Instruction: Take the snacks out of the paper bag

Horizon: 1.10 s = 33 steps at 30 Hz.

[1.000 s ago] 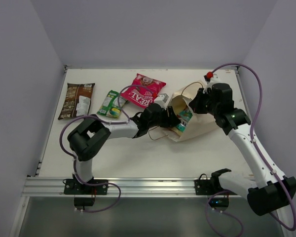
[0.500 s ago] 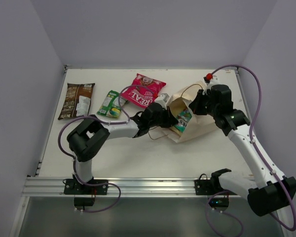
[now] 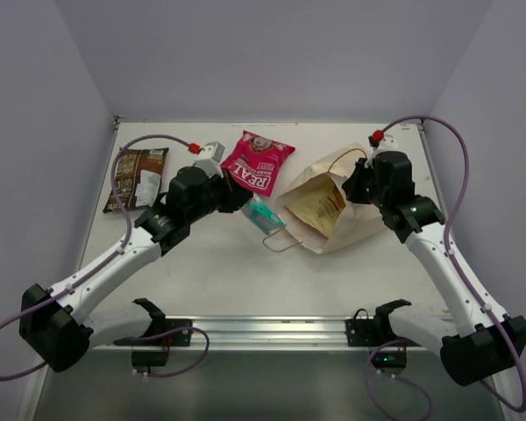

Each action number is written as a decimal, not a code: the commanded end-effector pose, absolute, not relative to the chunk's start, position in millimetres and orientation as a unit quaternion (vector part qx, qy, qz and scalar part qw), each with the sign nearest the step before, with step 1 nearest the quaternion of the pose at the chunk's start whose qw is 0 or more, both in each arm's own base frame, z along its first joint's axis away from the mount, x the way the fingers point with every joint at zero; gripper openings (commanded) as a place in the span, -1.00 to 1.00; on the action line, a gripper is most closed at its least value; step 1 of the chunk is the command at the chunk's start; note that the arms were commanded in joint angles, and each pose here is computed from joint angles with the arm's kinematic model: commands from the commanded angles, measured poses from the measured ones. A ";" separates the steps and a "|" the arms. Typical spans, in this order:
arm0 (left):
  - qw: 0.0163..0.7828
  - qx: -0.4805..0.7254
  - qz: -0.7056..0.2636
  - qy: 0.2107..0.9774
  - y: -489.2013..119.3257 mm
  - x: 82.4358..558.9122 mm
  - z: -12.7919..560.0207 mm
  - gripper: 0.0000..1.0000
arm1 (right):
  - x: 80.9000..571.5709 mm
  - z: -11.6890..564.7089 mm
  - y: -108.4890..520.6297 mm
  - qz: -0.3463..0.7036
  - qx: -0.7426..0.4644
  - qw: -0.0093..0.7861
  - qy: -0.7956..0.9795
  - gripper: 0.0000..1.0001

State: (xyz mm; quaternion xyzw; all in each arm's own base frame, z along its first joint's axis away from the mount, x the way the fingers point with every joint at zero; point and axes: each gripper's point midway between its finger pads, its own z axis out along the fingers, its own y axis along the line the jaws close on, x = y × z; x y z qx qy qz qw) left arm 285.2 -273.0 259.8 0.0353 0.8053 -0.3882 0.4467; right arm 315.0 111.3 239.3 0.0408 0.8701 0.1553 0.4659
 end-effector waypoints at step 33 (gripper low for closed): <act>0.315 -0.096 -0.453 0.829 -310.5 250.9 210.3 0.75 | 314.2 267.4 111.0 0.171 0.050 0.490 0.853 -1.00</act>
